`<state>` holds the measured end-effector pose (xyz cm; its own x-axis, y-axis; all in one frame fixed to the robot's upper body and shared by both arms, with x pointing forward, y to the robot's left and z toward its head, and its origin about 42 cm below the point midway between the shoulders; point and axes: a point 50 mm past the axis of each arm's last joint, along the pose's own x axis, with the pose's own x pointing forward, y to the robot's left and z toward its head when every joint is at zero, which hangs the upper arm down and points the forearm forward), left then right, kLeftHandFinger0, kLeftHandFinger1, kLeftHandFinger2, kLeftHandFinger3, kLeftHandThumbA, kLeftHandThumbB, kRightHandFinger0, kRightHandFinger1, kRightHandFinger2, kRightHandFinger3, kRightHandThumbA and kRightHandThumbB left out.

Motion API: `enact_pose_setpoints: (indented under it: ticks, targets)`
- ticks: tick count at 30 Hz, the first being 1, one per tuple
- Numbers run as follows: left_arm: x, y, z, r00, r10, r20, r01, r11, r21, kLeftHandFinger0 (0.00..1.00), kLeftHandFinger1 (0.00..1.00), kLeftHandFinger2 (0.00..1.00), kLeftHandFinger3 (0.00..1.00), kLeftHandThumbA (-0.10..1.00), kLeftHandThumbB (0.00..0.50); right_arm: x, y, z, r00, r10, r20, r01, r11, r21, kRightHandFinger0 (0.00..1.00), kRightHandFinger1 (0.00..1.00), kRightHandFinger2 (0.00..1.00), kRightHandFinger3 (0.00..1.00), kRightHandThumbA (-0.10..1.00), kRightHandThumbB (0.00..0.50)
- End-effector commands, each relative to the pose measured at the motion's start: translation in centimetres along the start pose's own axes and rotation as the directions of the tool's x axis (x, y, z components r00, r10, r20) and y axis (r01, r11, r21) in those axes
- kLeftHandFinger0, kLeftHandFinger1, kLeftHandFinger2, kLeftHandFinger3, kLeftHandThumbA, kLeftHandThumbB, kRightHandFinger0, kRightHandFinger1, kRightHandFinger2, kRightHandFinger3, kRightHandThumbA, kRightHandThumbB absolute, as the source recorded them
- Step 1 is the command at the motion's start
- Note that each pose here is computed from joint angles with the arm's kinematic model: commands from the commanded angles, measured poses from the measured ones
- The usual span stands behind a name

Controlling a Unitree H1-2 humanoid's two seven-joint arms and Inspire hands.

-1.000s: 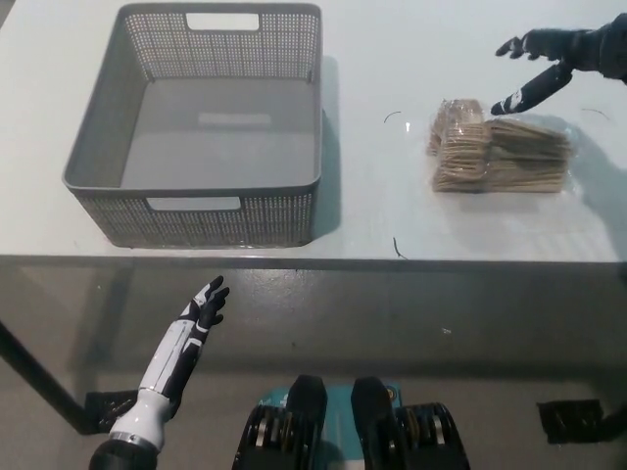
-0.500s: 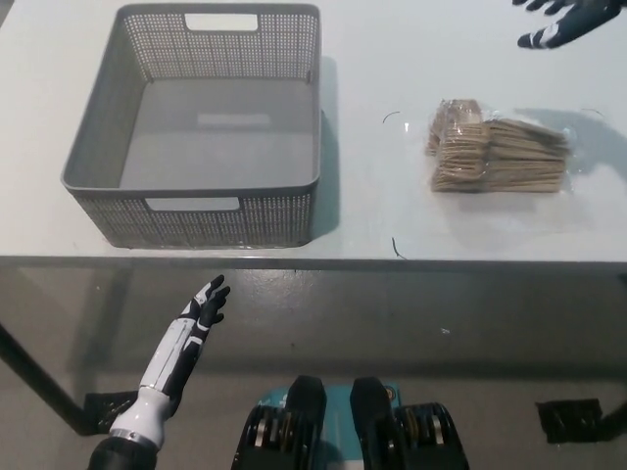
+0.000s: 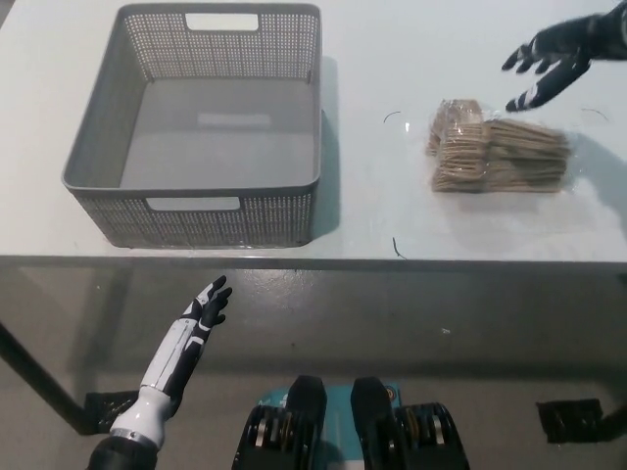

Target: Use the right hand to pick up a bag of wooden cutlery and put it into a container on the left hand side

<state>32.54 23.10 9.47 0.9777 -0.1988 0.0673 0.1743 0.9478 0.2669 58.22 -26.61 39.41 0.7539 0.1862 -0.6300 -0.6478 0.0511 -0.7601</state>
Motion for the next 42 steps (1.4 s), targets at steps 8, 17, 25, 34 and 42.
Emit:
enact_pose_setpoints:
  ticks: [8, 17, 25, 34, 42]
  targets:
    - [1.1, 1.0, 1.2, 0.999, 0.002, 0.049, -0.003, 1.000, 0.020, 1.00, 1.00, 1.00, 1.00, 1.00, 0.205, 2.2, 0.7, 2.0, 0.997, -0.070, -0.023, 0.066, 0.987, -0.143, 1.00, 1.00, 1.00, 1.00, 0.59, 0.500]
    - [1.3, 0.9, 1.3, 0.998, -0.005, 0.056, 0.005, 1.000, 0.013, 1.00, 1.00, 1.00, 1.00, 1.00, 0.224, 3.1, 1.8, 1.5, 0.999, -0.039, -0.035, 0.034, 0.991, -0.131, 1.00, 1.00, 1.00, 1.00, 0.55, 0.500]
    - [1.9, 1.2, 1.5, 0.997, -0.004, 0.073, 0.002, 1.000, 0.019, 1.00, 1.00, 1.00, 1.00, 1.00, 0.232, 3.0, 1.6, 0.7, 0.996, -0.028, -0.080, 0.017, 0.990, -0.142, 1.00, 1.00, 1.00, 1.00, 0.50, 0.500]
    - [2.4, 1.5, 1.8, 0.996, -0.013, 0.084, 0.011, 1.000, 0.022, 1.00, 1.00, 1.00, 1.00, 1.00, 0.253, 2.2, 1.8, -2.1, 0.987, -0.003, -0.163, -0.031, 0.978, -0.204, 1.00, 1.00, 1.00, 1.00, 0.55, 0.500]
    - [2.9, 1.5, 1.8, 0.996, -0.019, 0.089, 0.017, 1.000, 0.023, 1.00, 1.00, 1.00, 1.00, 1.00, 0.265, 3.1, 3.7, -3.4, 0.985, 0.043, -0.169, -0.071, 0.984, -0.162, 1.00, 1.00, 1.00, 1.00, 0.56, 0.500]
